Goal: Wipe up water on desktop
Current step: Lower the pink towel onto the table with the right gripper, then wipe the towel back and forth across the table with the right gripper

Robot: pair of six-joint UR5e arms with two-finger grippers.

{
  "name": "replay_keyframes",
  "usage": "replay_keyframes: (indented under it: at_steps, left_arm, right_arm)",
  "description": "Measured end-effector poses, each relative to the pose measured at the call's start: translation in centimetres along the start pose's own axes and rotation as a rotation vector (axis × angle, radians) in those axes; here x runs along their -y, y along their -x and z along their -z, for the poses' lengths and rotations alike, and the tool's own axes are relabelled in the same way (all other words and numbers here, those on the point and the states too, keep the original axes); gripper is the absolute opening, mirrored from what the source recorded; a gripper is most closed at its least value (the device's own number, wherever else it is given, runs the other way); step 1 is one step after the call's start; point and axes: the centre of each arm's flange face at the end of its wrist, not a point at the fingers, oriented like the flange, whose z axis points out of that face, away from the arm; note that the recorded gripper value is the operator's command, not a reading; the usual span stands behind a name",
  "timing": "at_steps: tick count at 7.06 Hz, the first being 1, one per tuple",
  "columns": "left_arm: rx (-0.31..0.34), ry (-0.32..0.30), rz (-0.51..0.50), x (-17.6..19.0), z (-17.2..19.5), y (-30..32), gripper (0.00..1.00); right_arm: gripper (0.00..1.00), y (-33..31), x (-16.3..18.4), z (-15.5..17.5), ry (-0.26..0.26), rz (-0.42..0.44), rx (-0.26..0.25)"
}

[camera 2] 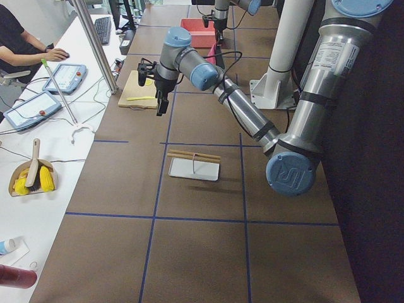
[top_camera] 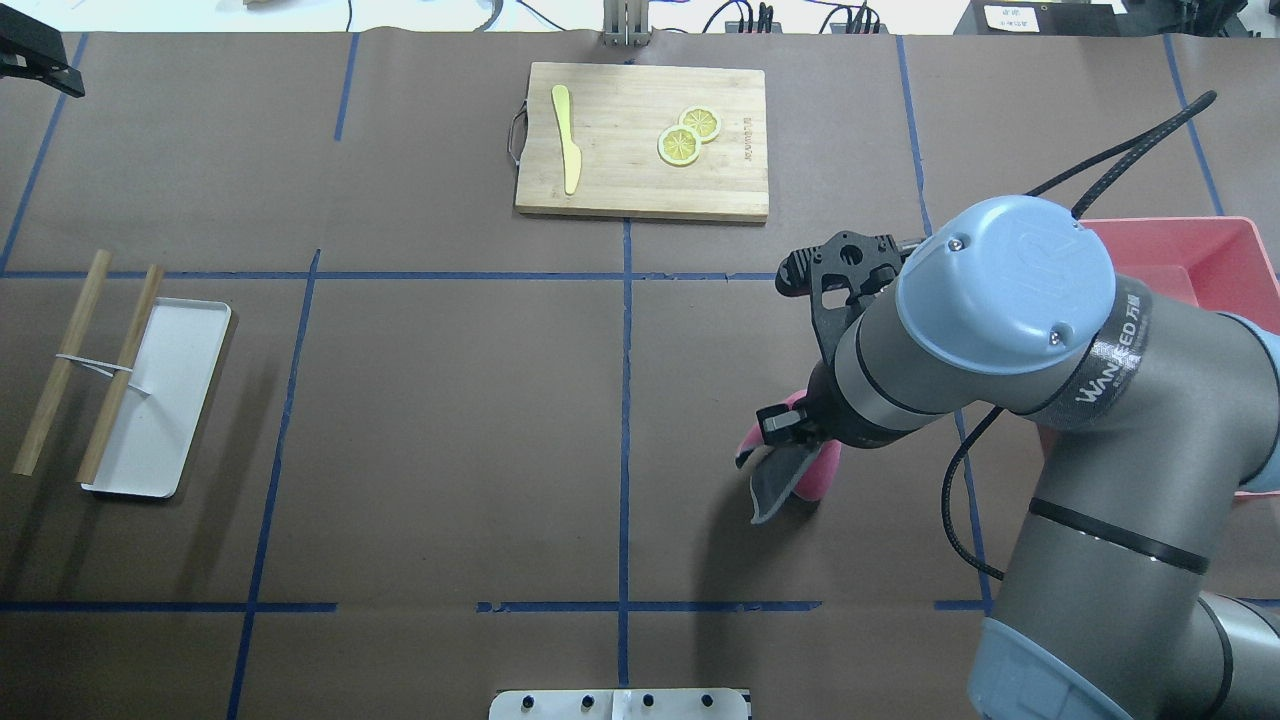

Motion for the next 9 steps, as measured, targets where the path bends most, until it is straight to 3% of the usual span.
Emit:
replay_keyframes:
  at_steps: [2, 4, 6, 9]
  left_arm:
    - [0.015, 0.014, -0.026, -0.5, -0.7, 1.3, 1.0]
    - [0.025, 0.027, -0.045, -0.8, -1.3, 2.0, 1.0]
    - [0.026, 0.032, -0.047, -0.8, -1.5, 2.1, 1.0]
    - [0.027, 0.034, -0.047, -0.9, -1.4, 2.1, 1.0]
  right_arm:
    - [0.0, 0.7, -1.1, -0.9, 0.125, -0.043, 0.038]
    - [0.0, 0.9, -0.8, -3.4, 0.217, -0.105, 0.034]
    - [0.0, -0.4, 2.1, -7.7, 0.227, -0.156, -0.003]
    - [0.0, -5.7, 8.6, -13.3, 0.188, -0.231, -0.05]
